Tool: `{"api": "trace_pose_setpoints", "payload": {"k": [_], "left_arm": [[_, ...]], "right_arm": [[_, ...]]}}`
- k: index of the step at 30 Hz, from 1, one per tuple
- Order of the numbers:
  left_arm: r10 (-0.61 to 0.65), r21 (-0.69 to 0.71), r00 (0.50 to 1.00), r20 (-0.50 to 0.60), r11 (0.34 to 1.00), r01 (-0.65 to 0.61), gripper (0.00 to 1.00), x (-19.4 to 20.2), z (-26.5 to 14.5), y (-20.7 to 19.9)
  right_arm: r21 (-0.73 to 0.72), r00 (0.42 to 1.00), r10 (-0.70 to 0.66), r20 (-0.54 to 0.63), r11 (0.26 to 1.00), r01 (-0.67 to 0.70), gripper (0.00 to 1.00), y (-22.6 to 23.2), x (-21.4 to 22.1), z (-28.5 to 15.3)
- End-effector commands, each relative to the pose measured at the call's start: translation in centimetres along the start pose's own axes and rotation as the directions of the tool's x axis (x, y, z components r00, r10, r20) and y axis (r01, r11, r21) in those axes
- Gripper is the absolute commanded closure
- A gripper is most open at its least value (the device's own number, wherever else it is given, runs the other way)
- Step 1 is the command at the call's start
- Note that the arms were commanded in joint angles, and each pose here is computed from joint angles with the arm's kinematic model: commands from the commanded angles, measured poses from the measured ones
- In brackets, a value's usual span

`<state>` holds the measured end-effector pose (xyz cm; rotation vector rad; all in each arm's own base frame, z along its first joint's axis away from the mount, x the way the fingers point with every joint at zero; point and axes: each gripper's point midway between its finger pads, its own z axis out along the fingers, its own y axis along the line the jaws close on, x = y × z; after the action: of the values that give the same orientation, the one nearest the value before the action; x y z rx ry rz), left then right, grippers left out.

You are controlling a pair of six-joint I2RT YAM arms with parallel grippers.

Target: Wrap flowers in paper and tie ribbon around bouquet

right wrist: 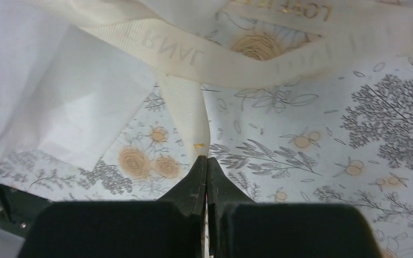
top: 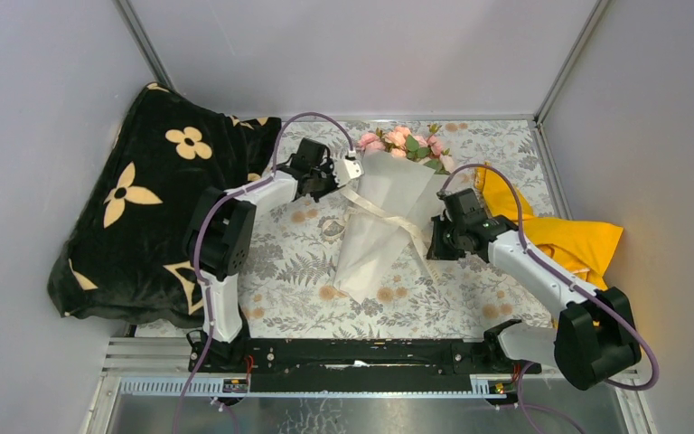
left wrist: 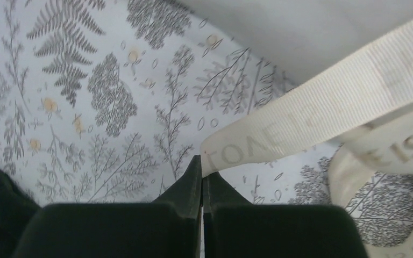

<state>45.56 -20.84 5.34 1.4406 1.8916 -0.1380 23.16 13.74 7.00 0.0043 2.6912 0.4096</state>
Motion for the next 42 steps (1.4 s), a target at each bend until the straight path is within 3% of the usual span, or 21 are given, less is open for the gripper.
{"api": "trace_pose_setpoints", "payload": {"k": [1, 8, 11, 15, 19, 23, 42], "left_arm": [[-0.098, -0.094, 0.995, 0.013, 0.991, 0.099, 1.00, -0.1, -1.0, 2.1], [-0.294, -0.057, 0.956, -0.007, 0.954, 0.293, 1.00, -1.4, -1.7, -0.7], [-0.342, -0.016, 0.939, -0.046, 0.940, 0.341, 1.00, -2.3, -1.8, -2.6], [-0.369, -0.007, 0.928, -0.048, 0.929, 0.369, 1.00, -3.7, -2.0, -3.8], [-0.401, -0.013, 0.916, -0.031, 0.916, 0.401, 1.00, -4.7, -2.5, -3.4], [-0.404, 0.000, 0.915, -0.024, 0.915, 0.404, 1.00, -5.0, -2.7, -3.6], [-0.395, 0.053, 0.919, -0.022, 0.917, 0.395, 1.00, -6.0, -3.0, -5.5]], "right_arm": [[-0.182, 0.996, -0.041, 0.076, 0.982, 0.054, 1.00, 3.8, -2.3, -2.8], [-0.464, 0.956, -0.132, 0.262, 0.851, 0.245, 1.00, 10.8, -6.1, -7.6], [-0.564, 0.927, -0.145, 0.346, 0.758, 0.329, 1.00, 14.2, -8.1, -10.2], [-0.631, 0.883, -0.115, 0.455, 0.658, 0.411, 1.00, 17.6, -11.4, -14.2], [-0.645, 0.832, -0.056, 0.553, 0.604, 0.469, 1.00, 19.8, -14.5, -17.7], [-0.637, 0.804, -0.020, 0.595, 0.599, 0.486, 1.00, 20.4, -16.1, -18.6], [-0.632, 0.824, 0.004, 0.567, 0.643, 0.432, 1.00, 20.2, -17.4, -16.2]]}}
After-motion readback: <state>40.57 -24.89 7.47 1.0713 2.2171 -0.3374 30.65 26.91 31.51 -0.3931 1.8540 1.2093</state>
